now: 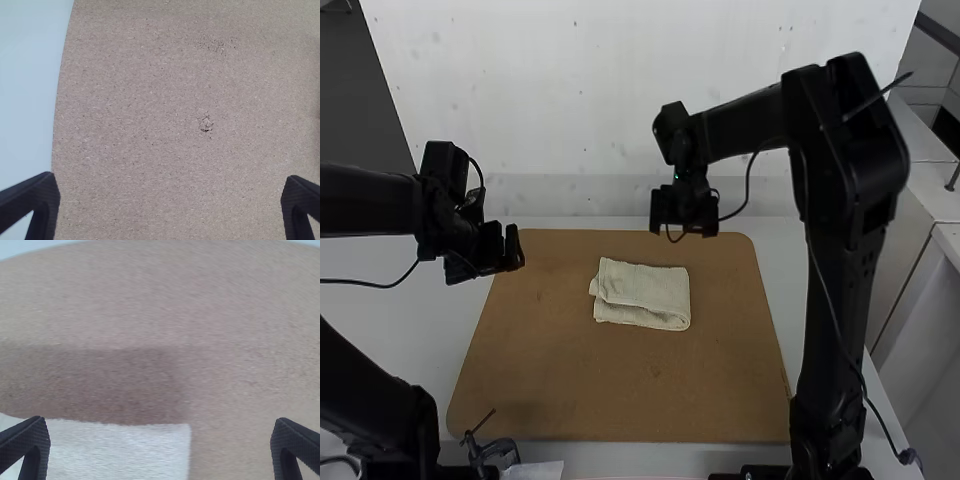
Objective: Fold the towel.
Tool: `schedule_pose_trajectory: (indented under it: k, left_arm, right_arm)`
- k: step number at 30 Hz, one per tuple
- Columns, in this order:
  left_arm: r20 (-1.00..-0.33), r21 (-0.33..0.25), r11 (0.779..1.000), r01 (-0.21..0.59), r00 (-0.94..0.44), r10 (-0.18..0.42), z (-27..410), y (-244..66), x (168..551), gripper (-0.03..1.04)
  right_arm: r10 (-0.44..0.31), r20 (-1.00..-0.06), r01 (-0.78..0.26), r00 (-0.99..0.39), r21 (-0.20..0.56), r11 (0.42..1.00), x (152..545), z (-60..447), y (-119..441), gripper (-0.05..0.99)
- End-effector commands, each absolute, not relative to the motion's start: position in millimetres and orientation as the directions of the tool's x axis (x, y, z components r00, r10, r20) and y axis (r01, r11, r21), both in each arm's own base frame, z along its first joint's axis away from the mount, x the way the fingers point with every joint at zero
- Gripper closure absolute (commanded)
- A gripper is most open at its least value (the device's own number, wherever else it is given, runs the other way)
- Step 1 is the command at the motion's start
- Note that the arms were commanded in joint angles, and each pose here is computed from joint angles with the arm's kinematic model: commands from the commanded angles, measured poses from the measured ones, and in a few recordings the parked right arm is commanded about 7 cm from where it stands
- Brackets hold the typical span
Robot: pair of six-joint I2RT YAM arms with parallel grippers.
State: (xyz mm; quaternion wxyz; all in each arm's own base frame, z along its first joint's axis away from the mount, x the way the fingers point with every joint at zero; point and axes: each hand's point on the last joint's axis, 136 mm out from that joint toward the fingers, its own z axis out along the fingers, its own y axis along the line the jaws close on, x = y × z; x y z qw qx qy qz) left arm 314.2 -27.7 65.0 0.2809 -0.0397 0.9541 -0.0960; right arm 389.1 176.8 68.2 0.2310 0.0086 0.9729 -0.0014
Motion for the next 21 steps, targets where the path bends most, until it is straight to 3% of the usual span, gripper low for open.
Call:
schedule_pose_trajectory:
  k: [1,12,16,21]
  left_arm:
    - [-0.583,-0.203,0.979,0.009,-0.805,-0.114,88,-30,322,0.01]
    - [-0.641,-0.156,0.988,0.013,-0.762,-0.091,109,-26,314,0.01]
    - [-0.677,-0.152,0.988,0.026,-0.731,-0.085,121,-28,305,0.01]
    - [-0.728,-0.147,0.988,0.049,-0.681,-0.075,138,-32,290,0.01]
  right_arm:
    - [0.041,-0.497,0.06,-0.867,-0.023,0.998,377,78,120,-0.03]
    - [0.119,-0.716,0.19,-0.688,-0.019,0.982,318,118,-6,-0.03]
    - [0.134,-0.794,0.209,-0.593,0.009,0.978,291,138,-28,-0.03]
    - [0.124,-0.867,0.162,-0.482,0.05,0.985,264,156,-21,-0.03]
